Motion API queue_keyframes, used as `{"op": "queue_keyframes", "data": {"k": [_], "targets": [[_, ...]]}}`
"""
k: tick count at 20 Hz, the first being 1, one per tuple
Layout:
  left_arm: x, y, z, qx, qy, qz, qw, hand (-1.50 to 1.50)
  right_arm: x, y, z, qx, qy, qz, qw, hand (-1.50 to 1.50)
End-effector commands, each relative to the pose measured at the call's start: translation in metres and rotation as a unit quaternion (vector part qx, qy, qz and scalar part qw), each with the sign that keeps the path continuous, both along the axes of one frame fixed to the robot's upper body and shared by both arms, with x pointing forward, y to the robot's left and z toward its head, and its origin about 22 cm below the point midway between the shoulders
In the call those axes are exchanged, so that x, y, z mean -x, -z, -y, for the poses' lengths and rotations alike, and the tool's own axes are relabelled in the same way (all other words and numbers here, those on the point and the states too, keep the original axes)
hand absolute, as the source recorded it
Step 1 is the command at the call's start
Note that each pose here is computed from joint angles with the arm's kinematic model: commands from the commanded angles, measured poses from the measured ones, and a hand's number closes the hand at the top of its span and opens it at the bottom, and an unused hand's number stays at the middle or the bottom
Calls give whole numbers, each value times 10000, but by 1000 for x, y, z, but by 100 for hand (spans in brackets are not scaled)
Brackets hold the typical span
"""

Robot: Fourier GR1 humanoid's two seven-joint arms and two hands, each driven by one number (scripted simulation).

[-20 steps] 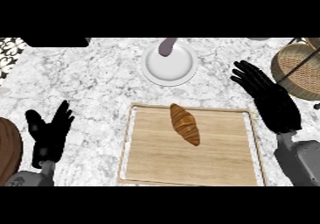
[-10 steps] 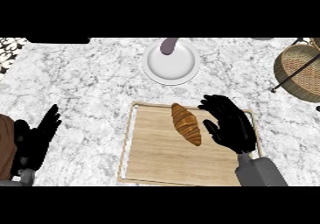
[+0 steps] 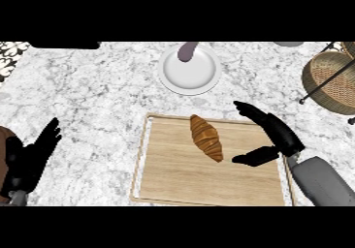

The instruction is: Pick the croissant from the tray and place it in the tiered basket

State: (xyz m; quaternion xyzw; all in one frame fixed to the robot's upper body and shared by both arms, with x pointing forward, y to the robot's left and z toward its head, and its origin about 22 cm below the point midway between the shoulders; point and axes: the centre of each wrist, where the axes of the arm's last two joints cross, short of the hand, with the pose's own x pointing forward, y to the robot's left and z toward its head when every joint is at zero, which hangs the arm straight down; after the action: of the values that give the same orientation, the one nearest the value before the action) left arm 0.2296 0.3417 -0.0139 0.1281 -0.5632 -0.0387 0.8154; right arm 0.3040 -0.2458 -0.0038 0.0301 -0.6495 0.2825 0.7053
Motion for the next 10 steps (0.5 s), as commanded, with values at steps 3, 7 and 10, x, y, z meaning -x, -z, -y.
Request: {"op": "queue_keyframes", "data": {"k": [3,7,10], "targets": [[4,-7,-12,-3,46,21,10000,0,-35,-41,-36,1178,-1311,-563,9827,-150],[-8,5,-9,-4,-78,10,10000,0,-49,-77,-56,1130,-1613,-576,9787,-150],[-1,4,-26,57,-65,52,9999,0,-67,-92,-70,1096,-1456,-716,9806,-150]]}}
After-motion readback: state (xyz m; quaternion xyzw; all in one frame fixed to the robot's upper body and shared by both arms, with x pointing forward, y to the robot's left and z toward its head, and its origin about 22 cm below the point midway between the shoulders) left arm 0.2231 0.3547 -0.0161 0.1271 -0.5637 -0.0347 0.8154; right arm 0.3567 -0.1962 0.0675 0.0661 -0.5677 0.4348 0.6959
